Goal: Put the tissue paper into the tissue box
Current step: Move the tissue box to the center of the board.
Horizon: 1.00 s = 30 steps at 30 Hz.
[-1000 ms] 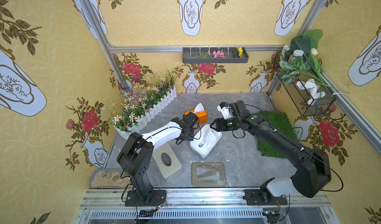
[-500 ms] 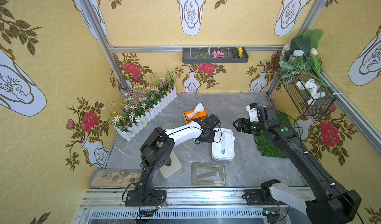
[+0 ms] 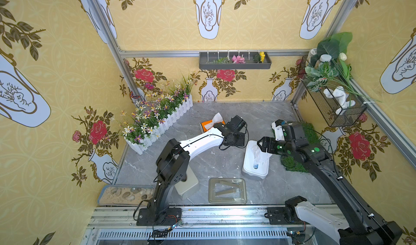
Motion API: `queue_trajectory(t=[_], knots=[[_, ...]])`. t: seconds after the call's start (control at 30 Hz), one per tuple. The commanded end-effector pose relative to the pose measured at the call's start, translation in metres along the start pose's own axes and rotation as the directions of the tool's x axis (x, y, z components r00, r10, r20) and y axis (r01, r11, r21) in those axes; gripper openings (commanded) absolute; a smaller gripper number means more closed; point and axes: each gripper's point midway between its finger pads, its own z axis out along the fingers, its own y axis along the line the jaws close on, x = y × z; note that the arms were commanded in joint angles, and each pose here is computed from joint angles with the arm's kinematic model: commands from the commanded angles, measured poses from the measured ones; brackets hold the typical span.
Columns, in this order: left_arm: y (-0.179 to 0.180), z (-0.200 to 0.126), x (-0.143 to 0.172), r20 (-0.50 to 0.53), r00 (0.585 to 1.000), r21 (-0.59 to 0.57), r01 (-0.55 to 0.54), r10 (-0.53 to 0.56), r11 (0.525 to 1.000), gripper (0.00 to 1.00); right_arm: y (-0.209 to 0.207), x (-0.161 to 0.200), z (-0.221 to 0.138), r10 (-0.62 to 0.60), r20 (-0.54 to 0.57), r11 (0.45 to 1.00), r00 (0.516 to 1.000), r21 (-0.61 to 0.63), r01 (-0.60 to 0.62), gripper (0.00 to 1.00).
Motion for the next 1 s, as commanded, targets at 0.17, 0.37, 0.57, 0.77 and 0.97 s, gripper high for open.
queue_trajectory(t=[0.17,0.37,0.57,0.77,0.97], knots=[[0.119,-0.12,0.018,0.123,0.965,-0.305,0.258,-0.231,0.917,0.75,0.084,0.025,0.077,-0.297,-0.146,0.953,0.944,0.018,0.302,0.86],[0.183,-0.167,0.097,0.094,0.887,-0.518,0.431,-0.452,0.739,0.73,0.101,0.048,0.135,-0.329,-0.259,0.944,0.908,-0.055,0.326,0.86],[0.21,-0.183,0.152,0.077,0.822,-0.605,0.489,-0.565,0.629,0.72,0.083,0.081,0.169,-0.306,-0.408,0.946,0.86,-0.032,0.321,0.86],[0.216,-0.169,0.155,0.049,0.838,-0.65,0.44,-0.544,0.619,0.73,0.061,0.089,0.176,-0.256,-0.436,0.959,0.863,-0.001,0.285,0.86],[0.204,-0.121,0.145,-0.037,0.853,-0.662,0.369,-0.521,0.652,0.75,0.042,0.076,0.165,-0.233,-0.414,0.96,0.88,0.048,0.277,0.86]])
